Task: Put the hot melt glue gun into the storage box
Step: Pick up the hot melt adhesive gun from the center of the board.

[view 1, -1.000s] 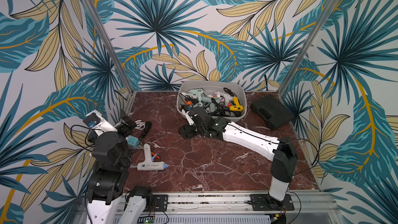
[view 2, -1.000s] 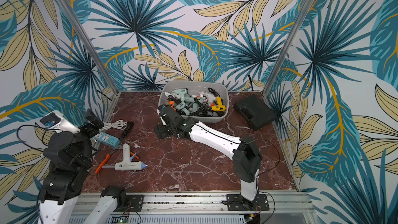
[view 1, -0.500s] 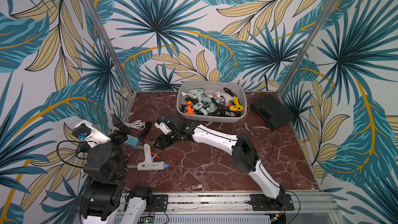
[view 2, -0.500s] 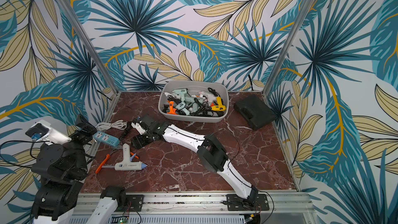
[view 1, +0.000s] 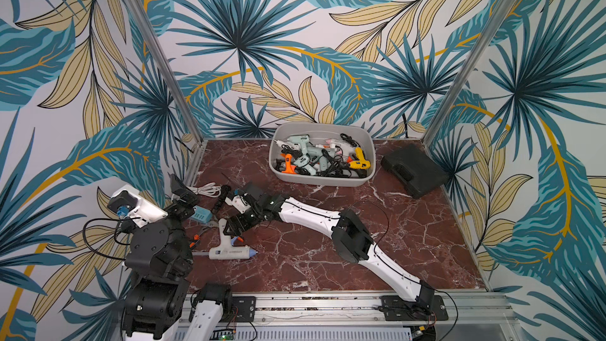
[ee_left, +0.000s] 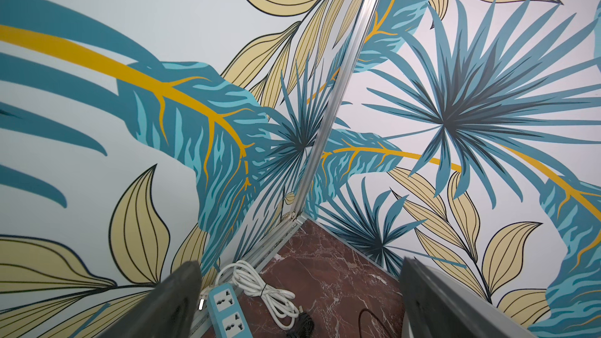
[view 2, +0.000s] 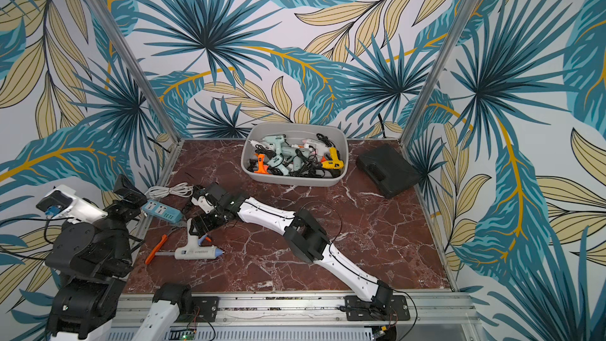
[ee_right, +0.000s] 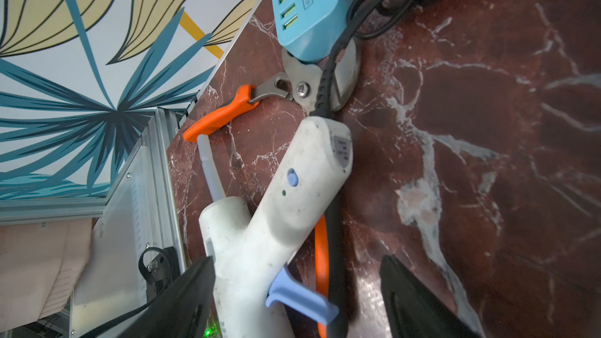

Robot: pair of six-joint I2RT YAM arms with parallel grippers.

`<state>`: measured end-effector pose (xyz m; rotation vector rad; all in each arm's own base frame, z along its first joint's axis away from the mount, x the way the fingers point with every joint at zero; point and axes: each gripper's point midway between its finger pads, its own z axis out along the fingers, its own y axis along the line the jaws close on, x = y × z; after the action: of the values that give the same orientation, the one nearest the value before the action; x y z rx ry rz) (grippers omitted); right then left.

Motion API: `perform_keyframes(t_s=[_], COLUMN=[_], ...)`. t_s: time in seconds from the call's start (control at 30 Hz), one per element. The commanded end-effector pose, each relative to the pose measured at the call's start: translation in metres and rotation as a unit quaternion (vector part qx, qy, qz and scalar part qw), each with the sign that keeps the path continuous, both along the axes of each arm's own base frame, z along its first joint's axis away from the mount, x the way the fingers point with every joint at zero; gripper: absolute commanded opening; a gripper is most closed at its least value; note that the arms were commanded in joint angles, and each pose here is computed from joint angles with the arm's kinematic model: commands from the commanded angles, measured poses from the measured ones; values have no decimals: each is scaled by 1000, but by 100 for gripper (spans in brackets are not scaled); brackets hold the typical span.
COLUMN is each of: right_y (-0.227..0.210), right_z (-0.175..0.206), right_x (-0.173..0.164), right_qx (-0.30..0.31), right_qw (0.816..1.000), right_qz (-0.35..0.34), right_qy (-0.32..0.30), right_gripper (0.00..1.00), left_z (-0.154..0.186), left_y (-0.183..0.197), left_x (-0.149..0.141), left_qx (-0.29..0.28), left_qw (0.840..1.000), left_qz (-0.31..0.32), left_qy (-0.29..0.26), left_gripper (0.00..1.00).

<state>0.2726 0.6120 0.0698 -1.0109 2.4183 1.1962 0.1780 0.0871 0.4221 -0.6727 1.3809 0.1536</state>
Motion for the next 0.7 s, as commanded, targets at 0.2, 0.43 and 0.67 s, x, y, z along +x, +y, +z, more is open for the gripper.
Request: perform_keyframes(t_s=[0.2,0.43,0.67], right_y=[35,47,51], right_z=[2,-3,-22], right_x=[6,14,17], right_qx=[79,109,110], right_qw=[997,994,993], right_qz=[-5,-23,-35], right_qy=[20,25,40], right_gripper=[78,70,66], left_z=[-5,-7,-8], left_y=[-2,-2,-3], left_x=[7,9,11], left_qx=[3,9,11], left_qw=[1000,1000,1000], left_qz=[-7,-6,-7], left_qy=[8,16,20], left_gripper=[100,100,100])
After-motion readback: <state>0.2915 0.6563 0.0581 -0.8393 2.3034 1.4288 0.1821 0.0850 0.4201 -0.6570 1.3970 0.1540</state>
